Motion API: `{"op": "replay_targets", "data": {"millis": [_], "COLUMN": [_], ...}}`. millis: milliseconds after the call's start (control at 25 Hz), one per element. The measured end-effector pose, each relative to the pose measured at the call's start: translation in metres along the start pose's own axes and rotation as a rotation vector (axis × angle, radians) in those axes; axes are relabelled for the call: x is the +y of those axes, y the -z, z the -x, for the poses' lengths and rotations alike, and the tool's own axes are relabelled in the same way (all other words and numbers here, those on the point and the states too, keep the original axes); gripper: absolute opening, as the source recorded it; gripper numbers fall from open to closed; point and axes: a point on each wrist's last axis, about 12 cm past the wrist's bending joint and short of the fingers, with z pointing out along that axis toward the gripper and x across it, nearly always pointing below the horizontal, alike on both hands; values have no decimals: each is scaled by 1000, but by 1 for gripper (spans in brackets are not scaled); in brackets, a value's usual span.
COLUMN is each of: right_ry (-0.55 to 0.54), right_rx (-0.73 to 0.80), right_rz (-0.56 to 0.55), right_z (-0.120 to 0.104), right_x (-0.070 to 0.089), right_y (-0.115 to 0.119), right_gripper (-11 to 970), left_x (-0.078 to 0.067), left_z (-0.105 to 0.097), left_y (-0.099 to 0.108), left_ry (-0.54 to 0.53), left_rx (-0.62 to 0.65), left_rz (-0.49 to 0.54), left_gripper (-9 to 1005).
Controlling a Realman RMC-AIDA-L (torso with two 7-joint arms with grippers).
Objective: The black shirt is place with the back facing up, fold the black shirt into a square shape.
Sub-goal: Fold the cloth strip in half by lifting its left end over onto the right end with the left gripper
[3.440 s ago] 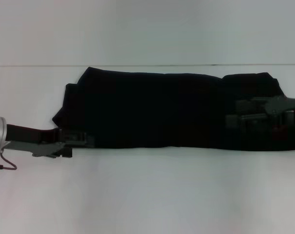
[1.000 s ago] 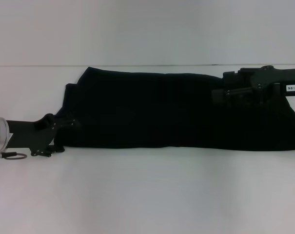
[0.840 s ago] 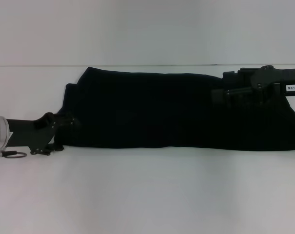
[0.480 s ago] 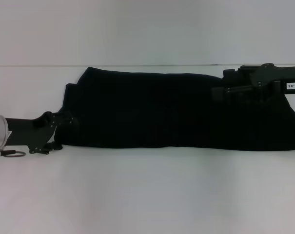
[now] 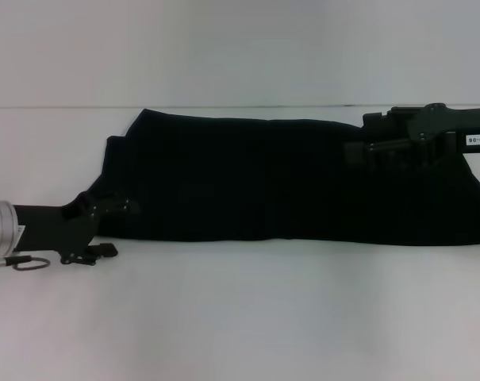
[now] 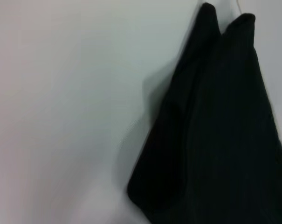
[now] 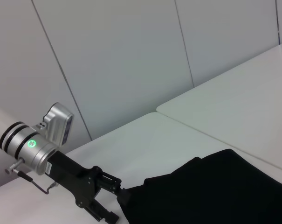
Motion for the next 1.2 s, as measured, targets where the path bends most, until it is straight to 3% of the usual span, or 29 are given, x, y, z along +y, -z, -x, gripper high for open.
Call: {"op": "replay_targets", "data": {"millis": [320, 1200], "right_ry": [5, 20], "right_rx": [-6, -11], "right_rz": [-1, -9], "right_z": [2, 8], "right_x": [0, -1], "right_y": [0, 0], "right_gripper": [931, 931], "left_x": [2, 11], "left_z": [4, 4], "left_y": [3, 2], "left_ry": [52, 69], "left_rx": [-48, -76], "left_rz": [-40, -17], "left_gripper": [920, 919]}}
